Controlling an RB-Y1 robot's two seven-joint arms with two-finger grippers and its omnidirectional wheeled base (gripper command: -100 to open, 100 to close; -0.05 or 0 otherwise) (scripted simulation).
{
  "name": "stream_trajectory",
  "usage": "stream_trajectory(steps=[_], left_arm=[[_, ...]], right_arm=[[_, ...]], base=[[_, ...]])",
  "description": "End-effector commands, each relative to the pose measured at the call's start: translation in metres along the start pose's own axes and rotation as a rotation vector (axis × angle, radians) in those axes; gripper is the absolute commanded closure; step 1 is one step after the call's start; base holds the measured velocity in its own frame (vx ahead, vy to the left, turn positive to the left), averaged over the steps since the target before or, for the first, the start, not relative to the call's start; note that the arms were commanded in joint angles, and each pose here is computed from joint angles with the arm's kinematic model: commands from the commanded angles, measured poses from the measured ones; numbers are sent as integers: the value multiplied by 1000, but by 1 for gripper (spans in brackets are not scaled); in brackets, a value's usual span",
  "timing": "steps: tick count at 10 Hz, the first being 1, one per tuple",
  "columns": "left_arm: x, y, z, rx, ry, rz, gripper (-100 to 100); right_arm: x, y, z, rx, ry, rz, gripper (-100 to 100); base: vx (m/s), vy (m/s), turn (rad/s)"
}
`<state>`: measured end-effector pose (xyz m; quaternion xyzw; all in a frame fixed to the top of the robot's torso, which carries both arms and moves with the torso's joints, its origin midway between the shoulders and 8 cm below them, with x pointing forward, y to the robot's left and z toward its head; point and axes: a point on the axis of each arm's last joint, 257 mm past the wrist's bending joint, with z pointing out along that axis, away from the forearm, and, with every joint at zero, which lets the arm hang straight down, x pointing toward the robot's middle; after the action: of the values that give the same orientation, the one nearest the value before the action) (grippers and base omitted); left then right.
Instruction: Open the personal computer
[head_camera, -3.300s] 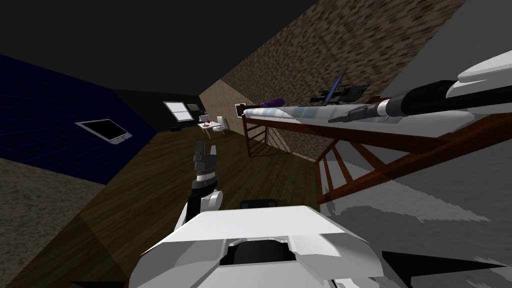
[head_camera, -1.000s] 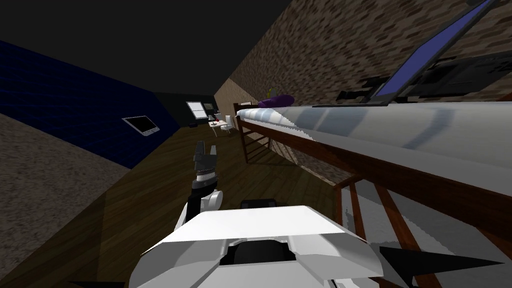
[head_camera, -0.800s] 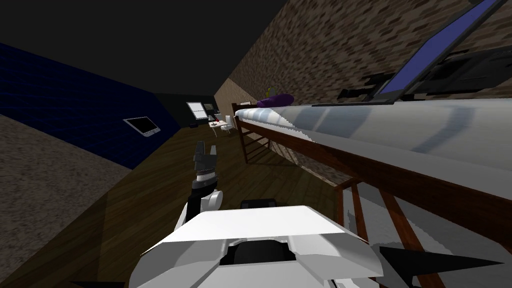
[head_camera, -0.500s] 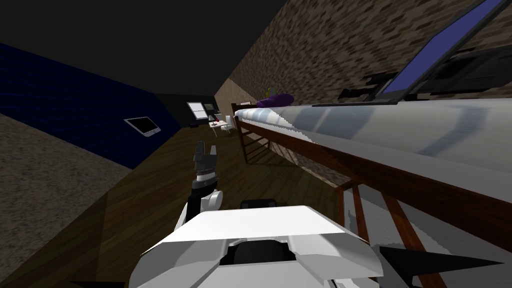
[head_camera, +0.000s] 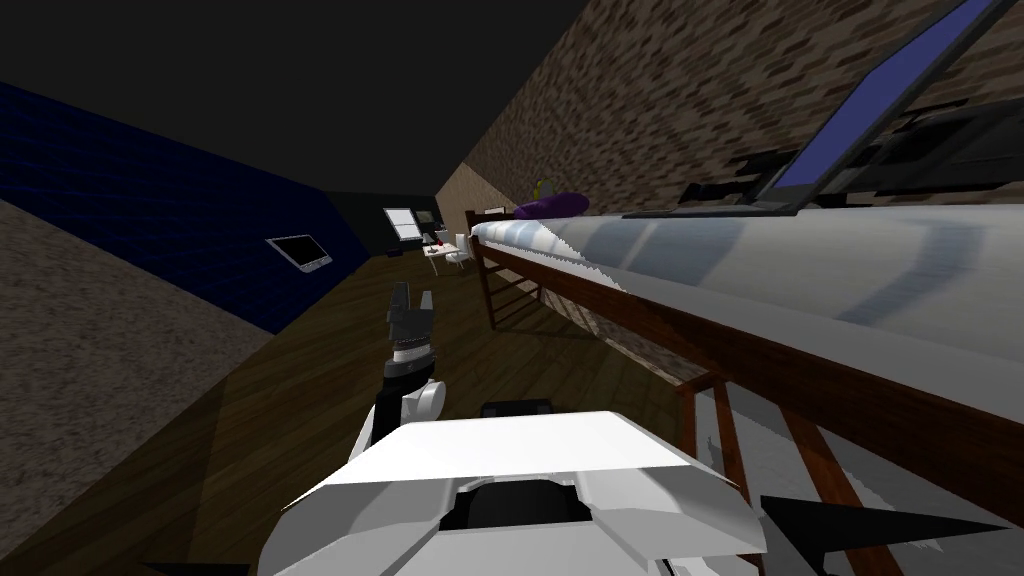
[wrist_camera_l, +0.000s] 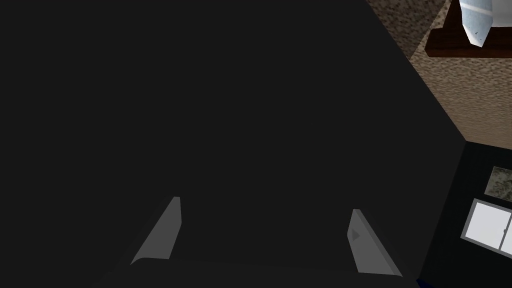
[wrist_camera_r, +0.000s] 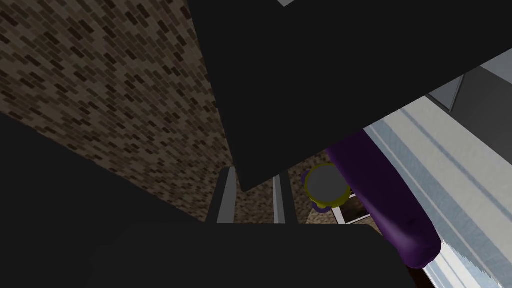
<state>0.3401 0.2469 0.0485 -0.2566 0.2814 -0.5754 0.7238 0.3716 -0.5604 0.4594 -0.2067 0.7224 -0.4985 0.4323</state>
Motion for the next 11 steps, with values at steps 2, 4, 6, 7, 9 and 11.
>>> stream_trajectory(steps=[2,4,6,7,9,11], left_arm=[[0,0,0,0,0,0,0],[0,0,0,0,0,0,0],[0,0,0,0,0,0,0],[0,0,0,0,0,0,0],[0,0,0,0,0,0,0],[0,0,0,0,0,0,0]], right_arm=[[-17,24,-15,-39,66,-125,100],[-19,22,-16,-30,69,-135,100],[-6,38,-7,-68,128,-252,100],[-1,43,-4,-81,146,-290,100],[9,53,1,-108,182,-366,100],[19,62,5,-136,217,-442,100]], base=[[39,-59,66],[22,-36,36],[62,61,82],[83,68,52],[60,56,65],[66,66,53]])
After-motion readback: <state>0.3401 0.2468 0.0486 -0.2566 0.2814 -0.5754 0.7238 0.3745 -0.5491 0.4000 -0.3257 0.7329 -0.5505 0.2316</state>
